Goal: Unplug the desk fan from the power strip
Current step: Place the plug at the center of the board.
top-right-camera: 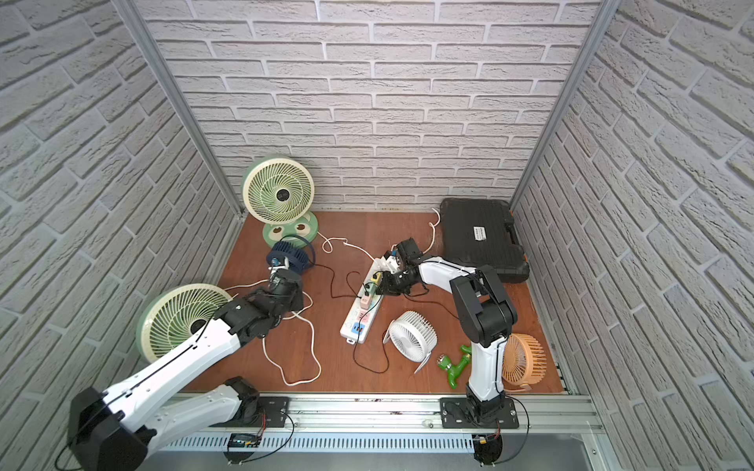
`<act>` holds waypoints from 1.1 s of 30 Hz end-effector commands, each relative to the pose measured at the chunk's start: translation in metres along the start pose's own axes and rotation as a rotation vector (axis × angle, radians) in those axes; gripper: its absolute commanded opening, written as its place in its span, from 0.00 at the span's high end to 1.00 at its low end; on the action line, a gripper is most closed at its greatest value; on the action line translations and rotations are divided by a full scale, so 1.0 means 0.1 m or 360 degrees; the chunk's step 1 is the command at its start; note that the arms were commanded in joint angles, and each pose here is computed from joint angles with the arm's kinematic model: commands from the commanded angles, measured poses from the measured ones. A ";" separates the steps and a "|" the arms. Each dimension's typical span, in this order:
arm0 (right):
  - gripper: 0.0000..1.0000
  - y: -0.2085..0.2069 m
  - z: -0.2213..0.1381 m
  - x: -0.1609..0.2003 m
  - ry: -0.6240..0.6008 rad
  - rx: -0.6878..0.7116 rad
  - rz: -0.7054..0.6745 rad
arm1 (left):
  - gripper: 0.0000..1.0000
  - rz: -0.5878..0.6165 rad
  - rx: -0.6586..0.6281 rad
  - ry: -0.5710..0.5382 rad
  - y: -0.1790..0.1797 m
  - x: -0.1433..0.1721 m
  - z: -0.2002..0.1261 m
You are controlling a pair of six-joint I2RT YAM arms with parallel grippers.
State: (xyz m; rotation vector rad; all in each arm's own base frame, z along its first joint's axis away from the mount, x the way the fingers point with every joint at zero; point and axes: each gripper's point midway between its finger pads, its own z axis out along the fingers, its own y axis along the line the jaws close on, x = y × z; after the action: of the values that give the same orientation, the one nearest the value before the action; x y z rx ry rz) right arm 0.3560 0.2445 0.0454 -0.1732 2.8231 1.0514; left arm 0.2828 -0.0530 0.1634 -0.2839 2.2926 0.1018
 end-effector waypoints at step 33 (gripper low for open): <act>0.96 -0.05 -0.01 -0.03 -0.0038 0.0072 0.0008 | 0.55 -0.0373 -0.0107 0.0371 0.76 0.70 0.69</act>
State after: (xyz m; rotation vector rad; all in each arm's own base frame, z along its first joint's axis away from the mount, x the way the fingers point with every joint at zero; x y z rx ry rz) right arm 0.3562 0.2444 0.0455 -0.1540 2.8276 1.0526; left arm 0.2666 0.0197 0.0568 -0.6350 2.5002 0.0404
